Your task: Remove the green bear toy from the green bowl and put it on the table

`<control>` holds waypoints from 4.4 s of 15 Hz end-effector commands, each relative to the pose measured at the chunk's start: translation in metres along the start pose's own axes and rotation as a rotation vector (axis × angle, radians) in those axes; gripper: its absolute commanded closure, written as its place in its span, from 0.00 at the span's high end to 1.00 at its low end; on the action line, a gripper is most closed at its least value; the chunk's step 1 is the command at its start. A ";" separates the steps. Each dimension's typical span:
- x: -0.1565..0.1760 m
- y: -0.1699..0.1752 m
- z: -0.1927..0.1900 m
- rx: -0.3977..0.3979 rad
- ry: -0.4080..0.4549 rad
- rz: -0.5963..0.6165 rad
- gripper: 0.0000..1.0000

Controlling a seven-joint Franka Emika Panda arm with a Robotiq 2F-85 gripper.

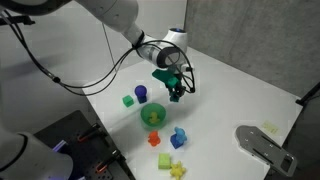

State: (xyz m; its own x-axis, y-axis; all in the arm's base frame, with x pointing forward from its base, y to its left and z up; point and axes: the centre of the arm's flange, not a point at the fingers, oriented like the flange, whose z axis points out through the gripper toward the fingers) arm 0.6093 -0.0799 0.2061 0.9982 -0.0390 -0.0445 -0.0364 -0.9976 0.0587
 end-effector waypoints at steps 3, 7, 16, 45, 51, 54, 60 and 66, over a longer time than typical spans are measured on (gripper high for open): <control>0.006 0.037 0.040 -0.018 -0.040 0.063 0.13; -0.002 0.058 0.068 -0.009 -0.080 0.102 0.13; -0.019 0.066 0.109 -0.025 -0.121 0.119 0.15; -0.021 0.036 -0.141 -0.033 0.021 0.054 1.00; -0.066 0.033 -0.223 -0.027 0.011 0.040 1.00; -0.090 0.033 -0.256 -0.017 0.007 0.057 1.00; -0.127 0.034 -0.326 -0.001 0.002 0.095 1.00; -0.158 0.036 -0.355 0.019 -0.013 0.092 1.00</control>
State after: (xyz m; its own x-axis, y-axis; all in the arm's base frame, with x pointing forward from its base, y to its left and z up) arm 0.4783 -0.0917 0.5586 0.9923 -0.1186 -0.0368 -0.1165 -0.9917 0.0536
